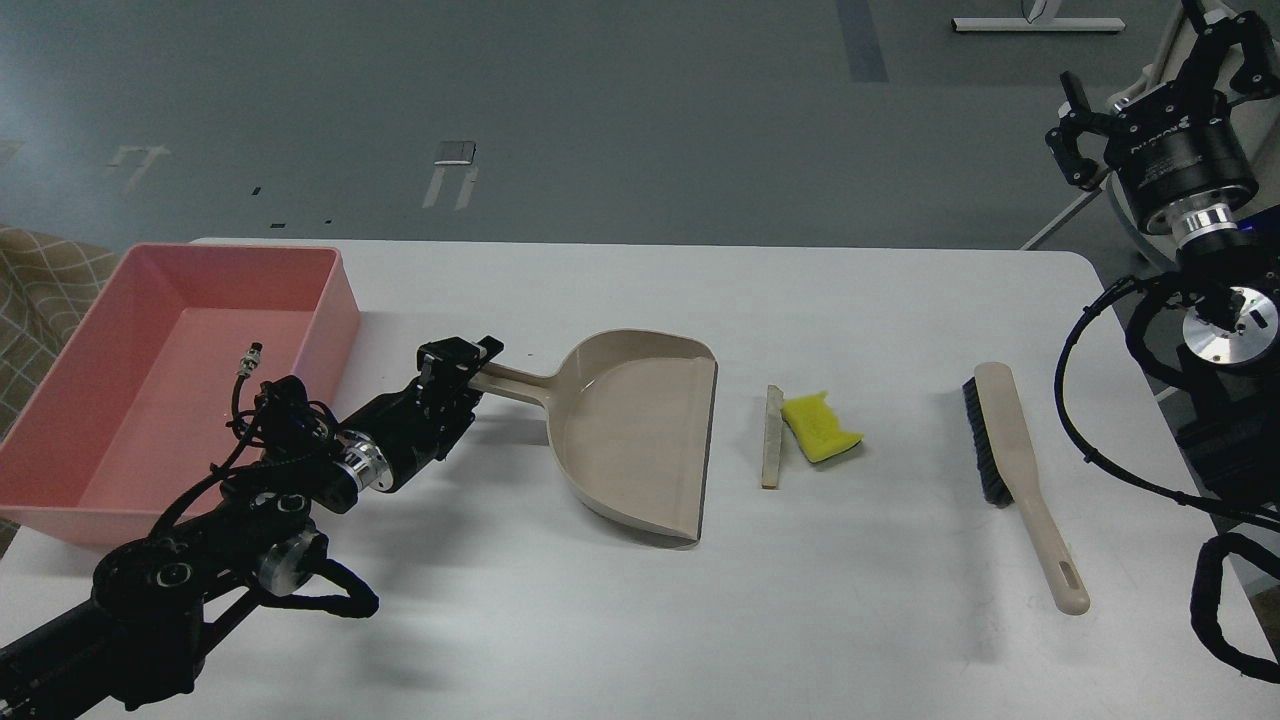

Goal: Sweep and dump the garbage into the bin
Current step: 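Grasp the dustpan handle with the left gripper and tilt it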

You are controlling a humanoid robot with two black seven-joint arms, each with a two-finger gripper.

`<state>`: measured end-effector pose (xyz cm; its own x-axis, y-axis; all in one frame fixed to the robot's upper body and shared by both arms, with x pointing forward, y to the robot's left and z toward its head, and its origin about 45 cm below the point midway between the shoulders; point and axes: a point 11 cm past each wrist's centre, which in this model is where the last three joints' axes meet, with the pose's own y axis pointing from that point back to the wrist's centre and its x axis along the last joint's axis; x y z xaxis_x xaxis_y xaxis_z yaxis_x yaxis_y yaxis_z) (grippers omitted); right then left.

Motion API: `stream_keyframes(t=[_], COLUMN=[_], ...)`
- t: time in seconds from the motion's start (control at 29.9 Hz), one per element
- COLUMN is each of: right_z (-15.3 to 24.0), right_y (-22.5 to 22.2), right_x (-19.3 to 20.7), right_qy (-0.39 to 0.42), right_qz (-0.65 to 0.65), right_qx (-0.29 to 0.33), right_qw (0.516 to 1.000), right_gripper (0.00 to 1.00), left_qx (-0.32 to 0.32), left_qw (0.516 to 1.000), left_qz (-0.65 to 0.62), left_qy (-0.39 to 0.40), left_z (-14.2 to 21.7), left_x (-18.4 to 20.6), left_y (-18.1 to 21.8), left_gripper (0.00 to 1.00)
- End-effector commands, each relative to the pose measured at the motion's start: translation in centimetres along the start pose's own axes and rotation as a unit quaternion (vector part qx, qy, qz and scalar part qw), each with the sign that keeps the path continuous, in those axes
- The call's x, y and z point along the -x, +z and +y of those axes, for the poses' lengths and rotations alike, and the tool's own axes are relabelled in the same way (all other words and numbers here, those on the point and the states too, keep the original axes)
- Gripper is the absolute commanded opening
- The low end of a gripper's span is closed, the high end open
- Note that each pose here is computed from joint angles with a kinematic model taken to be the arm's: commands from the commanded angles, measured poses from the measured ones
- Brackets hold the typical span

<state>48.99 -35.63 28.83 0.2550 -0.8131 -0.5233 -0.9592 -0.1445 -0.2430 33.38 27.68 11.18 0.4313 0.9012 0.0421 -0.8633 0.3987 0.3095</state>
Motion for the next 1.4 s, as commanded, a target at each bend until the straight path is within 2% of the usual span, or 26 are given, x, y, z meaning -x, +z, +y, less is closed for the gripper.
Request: stream_keyframes(t=[0.0,0.07,0.23,0.37,0.6,0.7,0.87,1.17,1.24,1.37], right_z=[0.1,0.1,0.1,0.1,0.1,0.3,0.4,0.7,1.1,2.6], right_y=[0.1,0.1,0.1,0.1,0.1,0.3,-0.1,-4.7,-5.1,-6.0], right_x=[-0.1,-0.1,-0.1,0.0,-0.1,-0.2,-0.2,0.4,0.0,-1.4], right_qy=[0.001,0.001,0.001,0.000,0.001,0.002,-0.001,-0.039,-0.039,-0.051], right_qz=[0.000,0.000,0.000,-0.001,0.000,-0.001,0.003,0.068,0.086,0.188], right_qx=[0.000,0.000,0.001,0.001,0.001,0.002,0.001,-0.009,0.000,0.073], right_qw=[1.000,1.000,1.000,1.000,1.000,1.000,1.000,0.997,0.996,0.978], right_gripper=[1.00,1.00,1.00,1.00,1.00,1.00,1.00,1.00,1.00,1.00], left_qx=[-0.005,-0.007,-0.006,-0.006,0.004,0.019,0.047,0.076,0.079,0.079], left_qw=[1.000,1.000,1.000,1.000,1.000,1.000,0.999,0.996,0.994,0.990], left_qz=[0.000,-0.001,-0.001,-0.001,-0.001,-0.002,-0.013,-0.054,-0.071,-0.111], left_qy=[0.004,0.007,0.008,0.008,0.006,-0.006,-0.009,-0.013,-0.017,-0.025], left_z=[0.0,0.0,0.0,0.0,-0.2,-0.9,-1.0,-0.5,-0.4,-0.2], left_x=[-0.2,-0.4,-0.5,-0.5,-0.3,0.4,0.1,-0.7,-0.6,-0.4], left_y=[-0.3,-0.5,-0.4,-0.4,0.3,1.5,3.1,4.4,4.4,4.2], left_gripper=[0.36,0.31,0.27,0.17,0.15,0.10,0.07,0.00,0.00,0.00])
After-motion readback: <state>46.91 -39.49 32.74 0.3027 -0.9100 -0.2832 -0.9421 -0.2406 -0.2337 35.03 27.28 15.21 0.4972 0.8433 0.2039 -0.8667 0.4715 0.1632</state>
